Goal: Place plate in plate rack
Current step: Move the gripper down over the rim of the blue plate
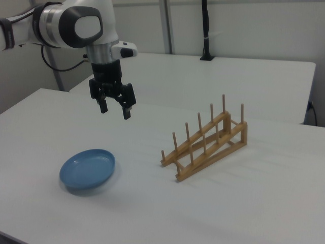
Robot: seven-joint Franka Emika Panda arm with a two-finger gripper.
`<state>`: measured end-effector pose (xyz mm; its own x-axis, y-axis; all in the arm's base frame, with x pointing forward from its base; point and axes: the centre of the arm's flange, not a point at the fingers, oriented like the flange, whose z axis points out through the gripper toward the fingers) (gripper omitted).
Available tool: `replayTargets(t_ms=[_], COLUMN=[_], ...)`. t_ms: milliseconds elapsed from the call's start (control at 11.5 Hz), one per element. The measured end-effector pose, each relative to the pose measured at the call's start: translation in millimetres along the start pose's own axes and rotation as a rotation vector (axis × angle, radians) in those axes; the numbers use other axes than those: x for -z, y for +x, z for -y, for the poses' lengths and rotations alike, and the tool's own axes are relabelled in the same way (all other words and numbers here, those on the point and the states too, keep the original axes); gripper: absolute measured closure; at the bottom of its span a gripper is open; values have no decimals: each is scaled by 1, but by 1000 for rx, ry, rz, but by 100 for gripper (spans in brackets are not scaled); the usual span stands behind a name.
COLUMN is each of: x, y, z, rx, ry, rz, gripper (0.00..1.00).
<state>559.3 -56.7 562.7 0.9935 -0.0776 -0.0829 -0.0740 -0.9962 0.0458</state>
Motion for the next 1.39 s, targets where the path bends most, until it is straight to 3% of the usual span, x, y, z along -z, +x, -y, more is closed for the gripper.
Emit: replayTargets(t_ms=[1040,1386], x=[0,-12], y=[0,5], z=[0,1], rx=[2,127], ry=[0,0], rz=[1,22], gripper=[0,0])
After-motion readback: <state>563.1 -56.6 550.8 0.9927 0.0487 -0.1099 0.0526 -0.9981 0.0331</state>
